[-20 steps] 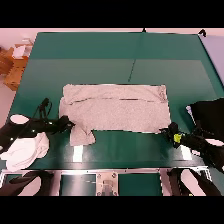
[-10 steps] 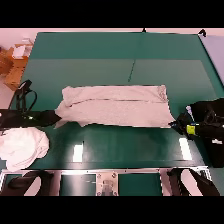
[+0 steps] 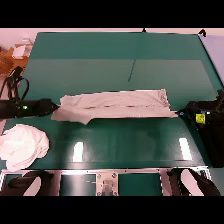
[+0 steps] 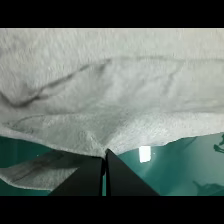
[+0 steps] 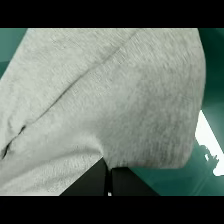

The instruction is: Fold the shirts.

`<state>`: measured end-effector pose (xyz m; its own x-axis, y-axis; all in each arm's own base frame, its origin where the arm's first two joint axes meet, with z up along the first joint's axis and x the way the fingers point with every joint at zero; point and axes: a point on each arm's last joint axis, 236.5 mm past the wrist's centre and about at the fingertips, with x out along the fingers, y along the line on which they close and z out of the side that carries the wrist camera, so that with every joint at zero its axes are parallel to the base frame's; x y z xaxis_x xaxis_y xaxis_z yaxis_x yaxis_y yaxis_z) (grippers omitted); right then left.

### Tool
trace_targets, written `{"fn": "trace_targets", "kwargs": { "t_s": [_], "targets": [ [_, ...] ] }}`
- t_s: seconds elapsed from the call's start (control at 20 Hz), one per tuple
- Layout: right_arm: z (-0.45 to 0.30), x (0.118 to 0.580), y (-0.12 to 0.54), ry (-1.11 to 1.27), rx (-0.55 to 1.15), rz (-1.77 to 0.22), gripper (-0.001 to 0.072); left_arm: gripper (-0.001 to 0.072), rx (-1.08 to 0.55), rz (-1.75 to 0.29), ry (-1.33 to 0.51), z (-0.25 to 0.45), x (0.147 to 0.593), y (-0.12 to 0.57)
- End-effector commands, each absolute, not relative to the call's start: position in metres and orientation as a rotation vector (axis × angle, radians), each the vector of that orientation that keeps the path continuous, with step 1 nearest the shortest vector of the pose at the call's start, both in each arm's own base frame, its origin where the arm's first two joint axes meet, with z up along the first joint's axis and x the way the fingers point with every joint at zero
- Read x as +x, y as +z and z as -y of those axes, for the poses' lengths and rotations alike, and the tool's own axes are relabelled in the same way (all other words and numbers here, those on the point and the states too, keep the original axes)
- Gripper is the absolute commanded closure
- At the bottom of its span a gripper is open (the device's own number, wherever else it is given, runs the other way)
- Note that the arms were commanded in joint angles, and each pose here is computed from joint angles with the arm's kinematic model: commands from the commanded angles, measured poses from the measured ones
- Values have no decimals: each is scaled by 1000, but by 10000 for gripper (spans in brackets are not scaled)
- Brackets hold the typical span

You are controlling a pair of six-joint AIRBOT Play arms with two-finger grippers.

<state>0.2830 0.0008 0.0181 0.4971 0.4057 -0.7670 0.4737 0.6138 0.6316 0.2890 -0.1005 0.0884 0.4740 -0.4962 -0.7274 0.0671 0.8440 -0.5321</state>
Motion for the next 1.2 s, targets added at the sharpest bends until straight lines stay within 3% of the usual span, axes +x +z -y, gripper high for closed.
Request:
{"fn": "trace_targets", "kwargs": {
  "t_s": [0.0, 0.45, 0.5, 0.55, 0.6, 0.65, 0.8, 0.95, 1.05, 1.1, 1.15],
  "targets": [
    [-1, 328, 22, -4, 965, -1070, 698, 687, -498, -983, -410, 107, 334, 92],
    [-5, 466, -56, 40, 943, -1208, 682, 684, -609, -980, -450, 108, 479, 34],
    [-5, 479, -63, 45, 958, -1209, 536, 625, -657, -985, -447, 111, 489, 25],
    [0, 493, -65, 49, 961, -1195, 361, 263, -699, -967, -426, 109, 503, 18],
    [7, 505, -59, 60, 956, -1178, 330, 12, -731, -942, -405, 107, 514, 16],
    [14, 512, -47, 76, 952, -1164, 329, -13, -753, -918, -397, 105, 520, 21],
    [49, 504, -4, 186, 826, -1160, 205, -13, -753, -908, -449, 94, 517, 49],
    [84, 456, -21, 199, 723, -1307, 123, -13, -758, -951, -523, 85, 501, 67],
    [84, 430, -42, 253, 715, -1390, 116, 1, -760, -1002, -568, 90, 488, 66],
    [79, 421, -53, 285, 710, -1414, 115, 145, -758, -1022, -591, 95, 482, 66],
    [72, 414, -63, 323, 710, -1432, 116, 377, -756, -1031, -602, 98, 479, 66]
  ]
}}
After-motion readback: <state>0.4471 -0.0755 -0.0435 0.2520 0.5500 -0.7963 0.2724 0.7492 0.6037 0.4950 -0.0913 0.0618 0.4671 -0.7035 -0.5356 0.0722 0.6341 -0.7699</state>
